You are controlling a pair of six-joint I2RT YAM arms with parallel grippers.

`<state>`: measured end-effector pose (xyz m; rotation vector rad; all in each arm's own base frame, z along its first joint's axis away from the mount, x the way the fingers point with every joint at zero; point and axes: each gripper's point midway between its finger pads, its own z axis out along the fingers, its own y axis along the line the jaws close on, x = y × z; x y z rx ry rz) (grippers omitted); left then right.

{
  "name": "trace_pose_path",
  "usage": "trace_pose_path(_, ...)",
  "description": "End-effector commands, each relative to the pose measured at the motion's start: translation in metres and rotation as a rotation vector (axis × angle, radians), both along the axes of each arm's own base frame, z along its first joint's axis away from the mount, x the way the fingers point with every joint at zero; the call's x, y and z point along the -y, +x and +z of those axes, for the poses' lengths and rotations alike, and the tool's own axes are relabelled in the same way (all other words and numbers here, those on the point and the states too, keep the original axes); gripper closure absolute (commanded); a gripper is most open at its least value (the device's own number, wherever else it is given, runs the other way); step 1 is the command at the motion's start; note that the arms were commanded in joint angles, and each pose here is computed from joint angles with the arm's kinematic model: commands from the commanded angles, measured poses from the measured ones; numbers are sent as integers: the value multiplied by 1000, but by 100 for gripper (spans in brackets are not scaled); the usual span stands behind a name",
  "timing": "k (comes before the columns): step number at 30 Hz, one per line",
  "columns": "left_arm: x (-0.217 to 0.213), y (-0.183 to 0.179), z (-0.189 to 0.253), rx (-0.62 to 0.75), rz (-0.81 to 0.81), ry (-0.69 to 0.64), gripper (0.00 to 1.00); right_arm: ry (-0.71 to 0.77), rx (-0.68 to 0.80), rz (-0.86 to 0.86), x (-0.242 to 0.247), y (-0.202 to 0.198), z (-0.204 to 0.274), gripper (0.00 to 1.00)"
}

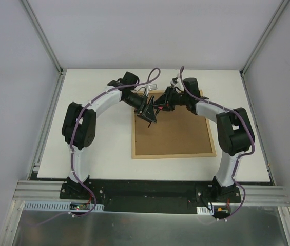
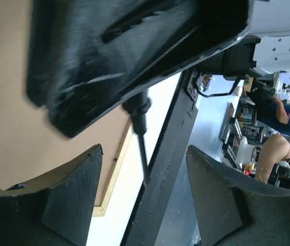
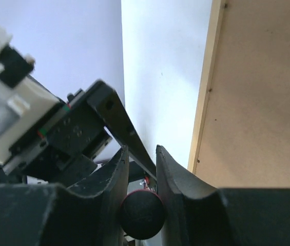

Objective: Take the photo out of the frame
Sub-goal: Adjust the screwdriver.

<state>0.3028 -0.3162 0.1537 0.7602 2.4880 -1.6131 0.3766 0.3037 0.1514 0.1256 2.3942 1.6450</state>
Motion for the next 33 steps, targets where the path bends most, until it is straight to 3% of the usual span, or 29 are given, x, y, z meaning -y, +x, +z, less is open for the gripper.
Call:
trace_pose_path(1, 17, -8, 21, 22, -61, -74, 37, 118, 40, 1, -2, 3, 40, 99)
trace_pose_path(3, 20, -13, 21, 4, -75, -83, 44, 142, 48, -8, -1, 5, 47, 99)
trace_pose_path(5, 22, -17, 21, 2, -86, -87, 56, 153, 51, -24, 2, 8, 51, 100)
trace_pose_path(8, 24, -21, 21, 15, -95, -81, 94, 171, 49, -7, 4, 6, 59, 99)
trace_pose_path(9, 22, -20, 21, 27, -91, -69, 100, 174, 49, 9, 7, 3, 60, 97)
trace_pose_path(12, 14, -23, 21, 110, -118, -40, 100, 111, 97, 127, 14, -13, 61, 79)
trace_pose_path(15, 6, -31, 22, 173, -173, -20, 100, -10, 39, 307, 26, -48, 45, 66)
trace_pose_path(24, 10, -62, 15, 258, -345, 28, 100, -49, -42, 510, 33, -112, 31, 64)
trace_pose_path(27, 13, -71, 17, 280, -386, 34, 100, -49, -38, 534, 29, -119, 28, 70)
trace_pose_path(31, 15, -77, 15, 289, -409, 57, 100, -45, -39, 554, 26, -125, 27, 98)
trace_pose_path(33, 14, -74, 15, 299, -402, 69, 100, -50, -31, 565, 28, -128, 26, 99)
